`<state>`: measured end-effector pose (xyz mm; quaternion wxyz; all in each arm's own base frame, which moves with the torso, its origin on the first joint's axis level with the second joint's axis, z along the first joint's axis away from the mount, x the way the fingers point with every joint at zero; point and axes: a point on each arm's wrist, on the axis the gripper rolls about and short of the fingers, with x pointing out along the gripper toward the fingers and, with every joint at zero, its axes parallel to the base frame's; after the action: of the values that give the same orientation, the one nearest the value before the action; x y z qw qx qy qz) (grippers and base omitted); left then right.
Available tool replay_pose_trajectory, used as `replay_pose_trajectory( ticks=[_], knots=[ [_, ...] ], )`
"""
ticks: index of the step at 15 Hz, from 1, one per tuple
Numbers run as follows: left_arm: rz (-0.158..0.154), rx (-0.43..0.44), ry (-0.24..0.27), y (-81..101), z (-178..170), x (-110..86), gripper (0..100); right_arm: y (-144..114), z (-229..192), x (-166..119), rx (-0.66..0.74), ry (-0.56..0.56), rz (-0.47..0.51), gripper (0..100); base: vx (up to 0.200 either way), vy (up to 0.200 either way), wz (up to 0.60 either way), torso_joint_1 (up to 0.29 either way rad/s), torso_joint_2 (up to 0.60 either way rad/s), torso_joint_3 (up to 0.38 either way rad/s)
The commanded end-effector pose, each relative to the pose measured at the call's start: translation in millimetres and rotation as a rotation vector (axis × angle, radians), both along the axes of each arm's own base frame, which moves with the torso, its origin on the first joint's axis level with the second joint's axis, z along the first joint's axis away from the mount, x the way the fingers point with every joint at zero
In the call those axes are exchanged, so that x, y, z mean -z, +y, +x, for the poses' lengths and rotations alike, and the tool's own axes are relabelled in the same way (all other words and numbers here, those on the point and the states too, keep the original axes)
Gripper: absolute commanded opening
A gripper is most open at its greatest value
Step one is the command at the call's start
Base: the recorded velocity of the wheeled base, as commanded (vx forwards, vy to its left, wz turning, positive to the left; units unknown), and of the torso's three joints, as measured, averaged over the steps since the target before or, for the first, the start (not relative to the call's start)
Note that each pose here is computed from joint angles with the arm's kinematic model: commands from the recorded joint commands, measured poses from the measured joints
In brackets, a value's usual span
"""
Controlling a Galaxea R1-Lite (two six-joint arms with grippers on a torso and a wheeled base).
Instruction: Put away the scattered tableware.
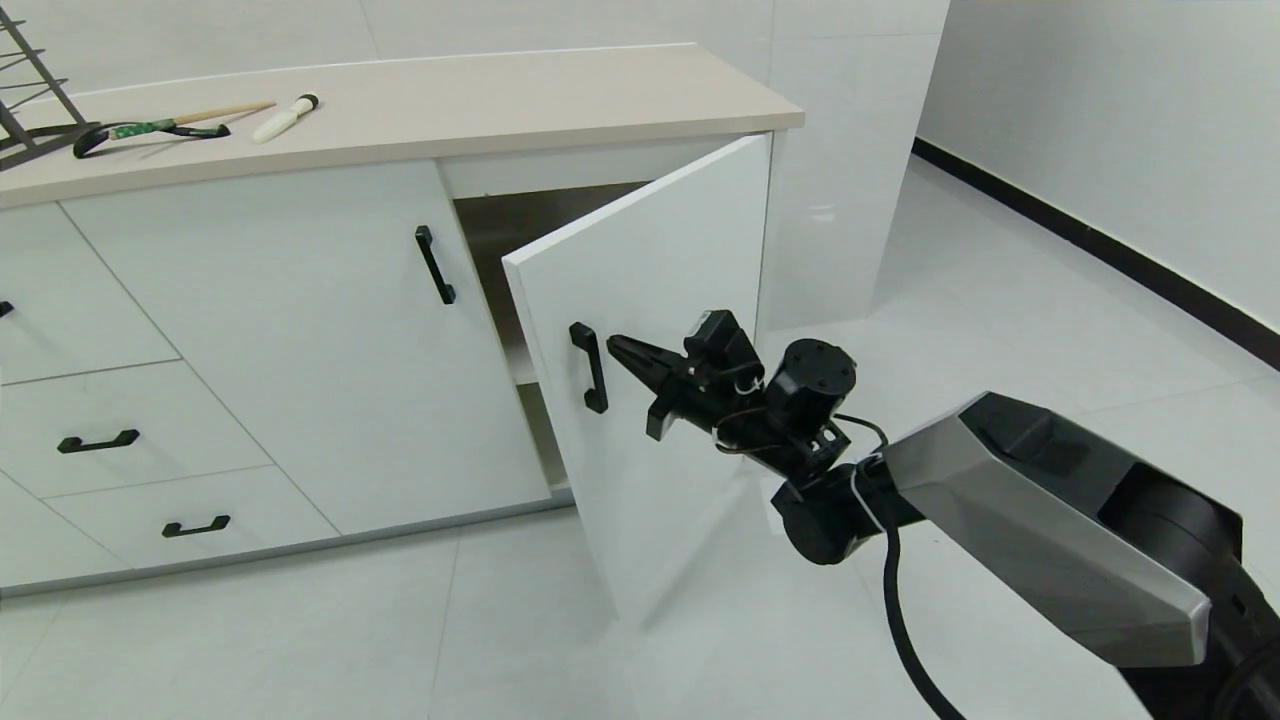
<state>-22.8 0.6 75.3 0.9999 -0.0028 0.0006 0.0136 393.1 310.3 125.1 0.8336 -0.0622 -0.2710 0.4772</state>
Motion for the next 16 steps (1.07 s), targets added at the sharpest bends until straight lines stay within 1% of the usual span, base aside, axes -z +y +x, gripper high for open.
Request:
replay_pose_trajectory(
  ticks=[1, 3, 5, 7, 10, 14, 16],
  knots=[
    [-0.001, 0.000, 0.000, 0.0, 0.0, 0.0, 100, 2.3, 2.4, 6.7, 0.004, 0.006, -0.001, 0, 0.000, 0.000, 0.00, 0.000, 0.00, 0.000],
    [-0.001, 0.000, 0.000, 0.0, 0.0, 0.0, 100, 1.7, 1.8, 4.7, 0.009, 0.001, 0.008, 0, 0.000, 0.000, 0.00, 0.000, 0.00, 0.000],
    [-0.001, 0.000, 0.000, 0.0, 0.0, 0.0, 100, 0.1, -0.3, 2.6, -0.003, -0.008, 0.043, 0, 0.000, 0.000, 0.00, 0.000, 0.00, 0.000],
    [-0.002, 0.000, 0.000, 0.0, 0.0, 0.0, 100, -0.8, -1.5, 2.9, -0.005, -0.003, 0.044, 0, 0.000, 0.000, 0.00, 0.000, 0.00, 0.000],
    [-0.002, 0.000, 0.000, 0.0, 0.0, 0.0, 100, -5.8, -8.1, -4.6, -0.004, 0.004, 0.037, 0, 0.000, 0.000, 0.00, 0.000, 0.00, 0.000],
    [-0.004, 0.000, 0.000, 0.0, 0.0, 0.0, 100, -24.2, -32.3, -22.2, -0.002, 0.035, 0.015, 0, 0.000, 0.000, 0.00, 0.000, 0.00, 0.000],
    [-0.021, -0.013, 0.000, 0.3, 0.0, 0.0, 100, -40.7, -53.8, -32.1, 0.001, 0.068, -0.007, 0, 0.000, 0.000, 0.00, 0.000, 0.00, 0.000]
  ],
)
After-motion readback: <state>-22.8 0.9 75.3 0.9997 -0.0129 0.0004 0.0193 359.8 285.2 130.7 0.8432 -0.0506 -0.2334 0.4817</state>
